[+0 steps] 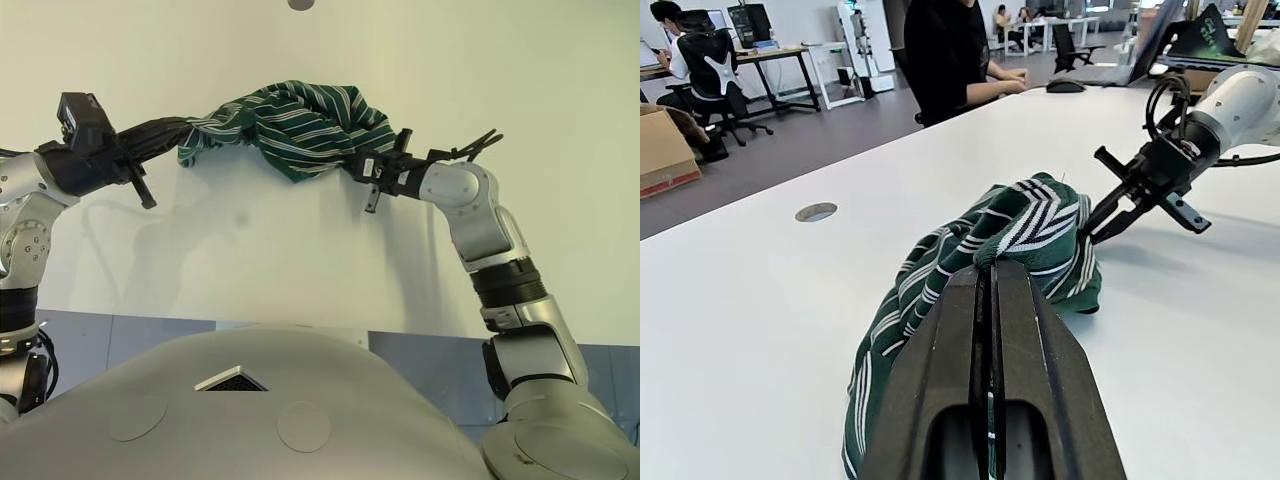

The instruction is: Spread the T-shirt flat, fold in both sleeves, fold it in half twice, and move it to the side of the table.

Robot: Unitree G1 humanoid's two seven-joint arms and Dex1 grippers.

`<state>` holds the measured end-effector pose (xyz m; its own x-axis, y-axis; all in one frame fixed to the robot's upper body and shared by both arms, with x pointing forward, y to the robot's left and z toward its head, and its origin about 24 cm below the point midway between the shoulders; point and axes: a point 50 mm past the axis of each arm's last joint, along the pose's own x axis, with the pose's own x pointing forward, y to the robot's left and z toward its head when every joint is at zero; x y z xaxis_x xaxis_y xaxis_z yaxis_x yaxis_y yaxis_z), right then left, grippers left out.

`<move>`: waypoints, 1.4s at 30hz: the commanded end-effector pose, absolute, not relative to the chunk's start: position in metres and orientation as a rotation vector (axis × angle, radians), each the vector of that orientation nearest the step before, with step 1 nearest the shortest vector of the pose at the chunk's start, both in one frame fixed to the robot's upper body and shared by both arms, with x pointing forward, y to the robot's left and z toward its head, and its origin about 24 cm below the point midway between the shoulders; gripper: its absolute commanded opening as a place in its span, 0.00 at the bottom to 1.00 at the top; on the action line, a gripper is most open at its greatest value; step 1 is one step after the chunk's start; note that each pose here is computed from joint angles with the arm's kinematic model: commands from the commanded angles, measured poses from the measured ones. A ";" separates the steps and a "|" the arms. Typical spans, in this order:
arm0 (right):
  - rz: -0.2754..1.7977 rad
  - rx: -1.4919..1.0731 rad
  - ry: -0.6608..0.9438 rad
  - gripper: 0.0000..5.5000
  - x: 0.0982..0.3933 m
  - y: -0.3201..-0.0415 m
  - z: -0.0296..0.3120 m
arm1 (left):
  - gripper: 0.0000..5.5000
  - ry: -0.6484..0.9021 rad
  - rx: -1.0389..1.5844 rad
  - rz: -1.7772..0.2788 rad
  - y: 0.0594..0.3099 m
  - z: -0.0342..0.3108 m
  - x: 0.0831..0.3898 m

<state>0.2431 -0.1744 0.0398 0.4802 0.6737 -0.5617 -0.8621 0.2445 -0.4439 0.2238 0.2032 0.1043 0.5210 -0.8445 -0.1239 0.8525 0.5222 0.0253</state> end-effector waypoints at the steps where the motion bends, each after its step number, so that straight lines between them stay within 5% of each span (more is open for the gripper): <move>1: 1.085 -0.637 0.212 0.00 0.245 -0.170 0.063 | 0.00 0.109 0.113 -1.003 0.207 0.106 0.225; 6: 1.152 -0.435 0.122 0.00 0.247 -0.196 0.148 | 0.00 0.046 0.069 -0.986 0.220 0.131 0.230; 9: 1.209 -0.390 0.027 0.00 0.248 -0.208 0.209 | 0.00 -0.126 0.042 -0.939 0.234 0.179 0.245; 14: 1.285 -0.206 -0.015 0.00 0.255 -0.216 0.255 | 0.00 -0.294 0.000 -0.947 0.234 0.229 0.256; 16: 1.302 -0.122 0.089 0.00 0.258 -0.224 0.240 | 0.00 -0.245 0.012 -0.952 0.235 0.221 0.258; 20: 1.362 -0.162 0.371 0.00 0.241 -0.229 0.185 | 0.00 0.085 0.047 -0.970 0.246 0.151 0.244; 23: 1.317 -0.251 0.518 0.13 0.237 -0.234 0.151 | 0.00 0.202 0.073 -0.894 0.258 0.120 0.244; 29: 1.288 -0.308 0.416 0.32 0.251 -0.226 0.163 | 0.00 0.219 0.121 -0.859 0.252 0.110 0.253; 33: 1.403 -0.377 0.410 0.45 0.218 -0.194 0.144 | 0.00 0.245 0.162 -0.849 0.244 0.100 0.257; 42: 1.396 -0.527 0.431 0.45 0.180 -0.170 0.087 | 0.00 0.309 0.164 -0.837 0.248 0.090 0.249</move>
<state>0.1829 -0.1712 0.0964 0.1317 0.8236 -0.5516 -0.9913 0.1055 -0.0792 0.2488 0.2462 0.0900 0.6350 -0.7080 -0.3090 0.7474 0.6642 0.0143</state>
